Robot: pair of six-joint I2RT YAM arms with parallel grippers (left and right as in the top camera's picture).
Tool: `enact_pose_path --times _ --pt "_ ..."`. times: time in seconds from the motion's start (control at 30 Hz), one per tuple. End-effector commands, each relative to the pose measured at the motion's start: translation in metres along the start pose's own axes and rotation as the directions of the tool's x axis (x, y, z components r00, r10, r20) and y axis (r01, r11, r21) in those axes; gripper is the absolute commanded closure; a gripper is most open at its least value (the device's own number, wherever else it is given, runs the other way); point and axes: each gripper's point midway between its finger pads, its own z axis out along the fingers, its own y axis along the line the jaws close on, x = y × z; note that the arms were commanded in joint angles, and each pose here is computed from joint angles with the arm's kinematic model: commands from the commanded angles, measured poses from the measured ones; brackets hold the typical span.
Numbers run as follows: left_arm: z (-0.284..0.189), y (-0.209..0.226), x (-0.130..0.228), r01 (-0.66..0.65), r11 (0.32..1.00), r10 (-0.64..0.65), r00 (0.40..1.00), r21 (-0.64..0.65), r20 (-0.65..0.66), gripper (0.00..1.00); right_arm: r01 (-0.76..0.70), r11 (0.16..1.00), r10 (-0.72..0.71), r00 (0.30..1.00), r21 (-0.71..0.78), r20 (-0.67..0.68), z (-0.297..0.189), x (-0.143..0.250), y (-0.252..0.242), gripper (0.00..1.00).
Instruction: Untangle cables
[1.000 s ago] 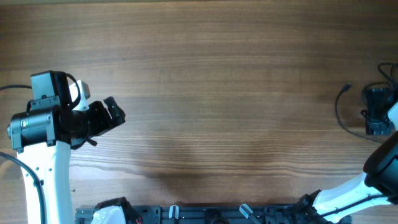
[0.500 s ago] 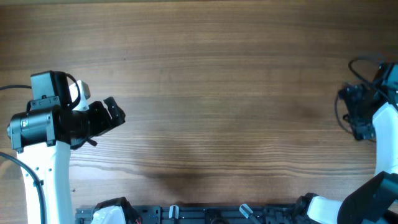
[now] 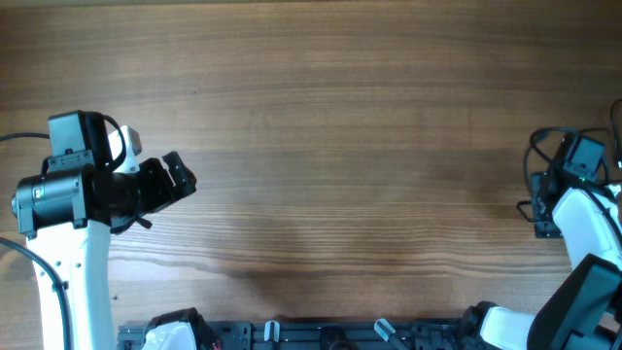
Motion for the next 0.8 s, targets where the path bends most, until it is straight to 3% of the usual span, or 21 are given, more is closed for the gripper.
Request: enact_pose_path --times 0.0,0.37,0.43,0.47,0.5,0.53,0.57,0.77 --pt "-0.002 -0.002 0.000 -0.016 1.000 0.016 1.000 0.015 0.006 0.00 0.002 1.000 -0.004 0.998 0.025 0.057 0.004 -0.006 -0.007 0.20" --pt "-0.002 -0.002 0.000 -0.016 1.000 0.016 1.000 0.014 0.006 0.00 0.018 0.994 -0.026 0.997 0.112 0.074 0.028 -0.005 -0.019 0.17" --pt "-0.002 -0.002 0.000 -0.016 1.000 0.016 1.000 0.014 0.005 0.00 0.052 0.994 -0.060 0.995 0.099 0.079 0.030 -0.008 -0.014 0.30" --pt "-0.002 -0.002 0.001 -0.015 1.000 0.015 1.000 0.014 0.004 0.00 0.046 0.995 -0.053 0.995 0.083 0.089 0.030 -0.010 -0.010 0.56" --pt "-0.002 -0.002 0.001 -0.015 1.000 0.015 1.000 0.014 0.004 0.00 0.043 0.996 -0.050 0.995 0.073 0.090 0.031 -0.010 -0.008 0.69" --pt "-0.002 -0.002 0.001 -0.015 1.000 0.015 1.000 0.014 0.004 0.00 0.039 0.998 -0.044 0.995 0.049 0.092 0.031 -0.011 -0.003 0.91" --pt "-0.002 -0.002 0.001 -0.015 1.000 0.015 1.000 0.014 0.004 0.00 0.052 0.998 -0.054 0.994 0.031 0.096 0.031 -0.012 0.002 0.96" --pt "-0.002 -0.002 0.001 -0.016 1.000 0.015 1.000 0.014 0.004 0.00 0.084 0.985 -0.063 0.988 -0.150 0.140 0.005 -0.042 0.050 0.96"
